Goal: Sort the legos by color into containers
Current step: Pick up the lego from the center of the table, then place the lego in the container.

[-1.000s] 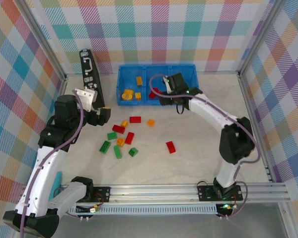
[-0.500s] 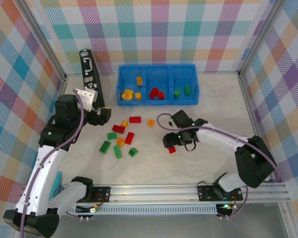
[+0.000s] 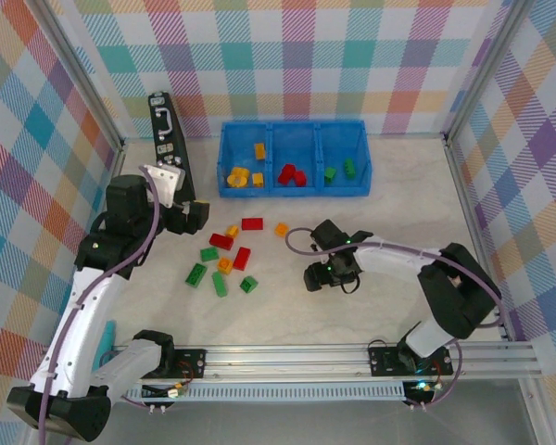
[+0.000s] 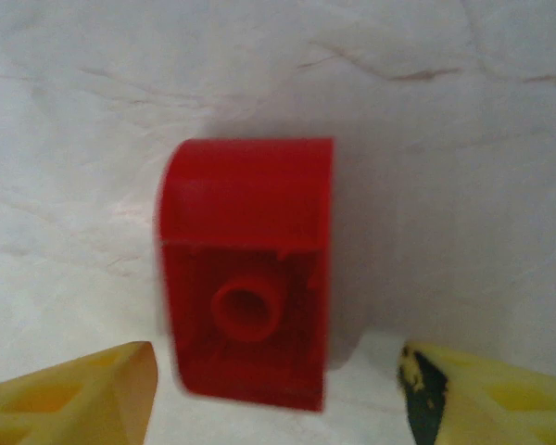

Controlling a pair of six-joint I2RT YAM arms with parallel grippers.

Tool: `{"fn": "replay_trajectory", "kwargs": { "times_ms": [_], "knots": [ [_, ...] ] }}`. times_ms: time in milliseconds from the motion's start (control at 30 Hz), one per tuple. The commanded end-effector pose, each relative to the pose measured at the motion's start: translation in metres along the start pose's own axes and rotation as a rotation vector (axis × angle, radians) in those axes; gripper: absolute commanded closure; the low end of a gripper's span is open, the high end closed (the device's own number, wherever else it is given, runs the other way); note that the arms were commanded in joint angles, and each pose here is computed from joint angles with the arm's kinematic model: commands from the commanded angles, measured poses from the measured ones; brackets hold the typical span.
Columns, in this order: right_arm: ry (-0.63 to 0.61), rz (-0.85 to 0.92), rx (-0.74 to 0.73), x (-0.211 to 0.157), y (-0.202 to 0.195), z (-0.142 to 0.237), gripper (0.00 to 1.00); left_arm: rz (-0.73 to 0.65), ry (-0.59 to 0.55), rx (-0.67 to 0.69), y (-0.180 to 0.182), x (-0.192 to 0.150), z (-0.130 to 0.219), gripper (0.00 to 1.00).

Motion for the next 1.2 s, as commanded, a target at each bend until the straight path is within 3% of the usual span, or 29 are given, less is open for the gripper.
{"fn": "replay_trajectory", "kwargs": {
  "times_ms": [0,133,367,500,900,1167],
  "knots": [
    [0.000,0.023,-0.010,0.010,0.005,-0.010,0.37,0.009,-0.005,0.005,0.003,0.000,0.000,0.00],
    [0.029,0.041,-0.042,0.016,0.005,-0.018,0.56,0.007,-0.001,0.012,0.003,-0.001,-0.001,0.00],
    [0.009,0.127,-0.089,0.044,0.010,-0.018,0.69,0.003,0.005,0.012,0.003,-0.002,-0.002,0.00],
    [-0.048,0.165,-0.093,0.082,0.008,-0.009,0.71,0.000,0.001,0.022,0.004,-0.003,0.000,0.00],
    [-0.396,0.291,-0.185,0.239,-0.002,0.039,0.71,-0.036,0.027,0.028,0.006,0.001,-0.007,0.00],
    [-0.513,0.264,-0.213,0.294,-0.024,0.025,0.69,-0.037,0.014,0.038,0.006,0.002,-0.004,0.00]
  ]
}}
Point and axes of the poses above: each hand's point on the last joint's axis, 136 mm out from that joint toward the fingers, its own z axis back along the fingers, its own y axis along the line the jaws close on, x = y × z, the point moved 10 cm from there along z, back along the fingers, and after that the axes turned 3 degrees about z, right-handed, at the moved point
